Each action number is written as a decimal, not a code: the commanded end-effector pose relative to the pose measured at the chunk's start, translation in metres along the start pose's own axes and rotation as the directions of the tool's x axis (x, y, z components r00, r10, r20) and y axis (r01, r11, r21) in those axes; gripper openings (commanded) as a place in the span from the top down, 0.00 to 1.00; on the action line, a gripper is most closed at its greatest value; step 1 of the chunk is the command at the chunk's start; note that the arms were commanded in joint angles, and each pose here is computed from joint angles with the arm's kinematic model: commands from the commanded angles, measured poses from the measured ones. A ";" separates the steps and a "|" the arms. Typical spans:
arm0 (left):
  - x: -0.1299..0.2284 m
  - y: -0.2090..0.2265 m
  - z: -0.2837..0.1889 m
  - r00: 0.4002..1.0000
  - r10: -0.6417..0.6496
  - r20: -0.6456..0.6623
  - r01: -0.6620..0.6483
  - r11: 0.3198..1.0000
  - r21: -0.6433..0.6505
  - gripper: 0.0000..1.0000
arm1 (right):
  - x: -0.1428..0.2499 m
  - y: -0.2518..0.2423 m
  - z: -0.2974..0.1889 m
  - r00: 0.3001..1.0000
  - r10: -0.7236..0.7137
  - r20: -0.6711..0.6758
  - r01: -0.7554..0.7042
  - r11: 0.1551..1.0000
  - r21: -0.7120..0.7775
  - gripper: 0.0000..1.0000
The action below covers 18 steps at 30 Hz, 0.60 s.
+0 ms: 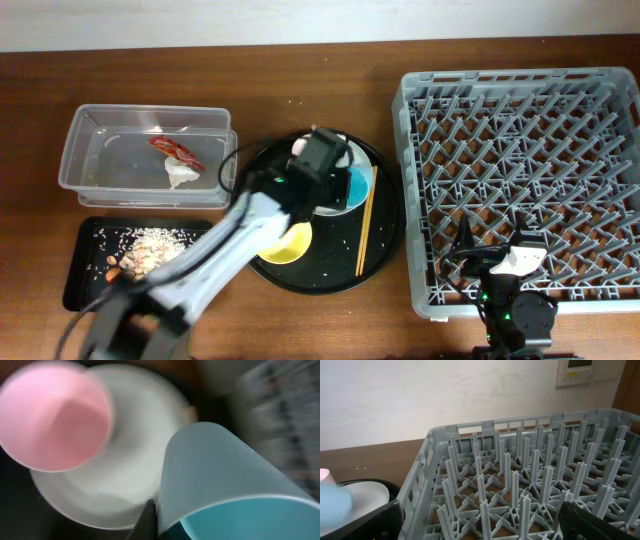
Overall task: Sort waste into correct bins and load items into the dishwasher rack
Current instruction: 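Lift the blue cup and bring the right gripper to grasp it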
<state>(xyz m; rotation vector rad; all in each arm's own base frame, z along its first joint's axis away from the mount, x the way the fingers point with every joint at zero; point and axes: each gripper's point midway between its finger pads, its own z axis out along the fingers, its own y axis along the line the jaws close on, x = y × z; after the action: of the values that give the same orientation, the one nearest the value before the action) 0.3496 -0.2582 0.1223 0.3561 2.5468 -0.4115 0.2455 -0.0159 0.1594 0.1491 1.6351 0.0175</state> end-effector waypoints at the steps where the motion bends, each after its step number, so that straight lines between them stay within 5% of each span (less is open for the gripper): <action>1: -0.043 -0.031 -0.078 0.993 -0.069 0.099 0.034 0.946 0.321 1.00 | 0.006 0.012 0.000 1.000 0.007 -0.021 -0.008 0.998 -0.067 0.02; 5: -0.052 -0.015 -0.124 0.987 -0.155 0.037 0.105 0.803 0.587 1.00 | -0.001 0.061 -0.013 0.998 0.025 -0.053 -0.042 0.938 -0.345 0.02; 7: -0.052 -0.005 -0.137 0.985 -0.173 0.009 0.125 0.745 0.655 1.00 | -0.010 0.067 -0.021 0.987 0.113 -0.115 -0.148 0.919 -0.365 0.02; 12: -0.051 -0.006 -0.165 0.989 -0.146 0.006 0.086 0.614 0.785 1.00 | -0.088 0.102 -0.069 0.979 0.128 -0.158 -0.193 0.831 -0.522 0.02; 15: -0.048 -0.013 -0.169 0.991 -0.130 -0.004 0.081 0.590 0.804 1.00 | -0.129 0.115 -0.093 0.939 0.112 -0.326 -0.278 0.803 -0.527 0.02; 18: -0.046 -0.018 -0.170 0.993 -0.118 -0.007 0.074 0.577 0.813 1.00 | -0.150 0.130 -0.102 0.828 0.061 -0.557 -0.392 0.774 -0.498 0.02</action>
<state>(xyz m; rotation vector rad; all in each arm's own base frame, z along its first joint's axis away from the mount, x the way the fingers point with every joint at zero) 0.3153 -0.2142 0.2781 0.4258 2.2177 -1.5510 0.1633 0.0860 0.3019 -0.0884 1.9528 0.6946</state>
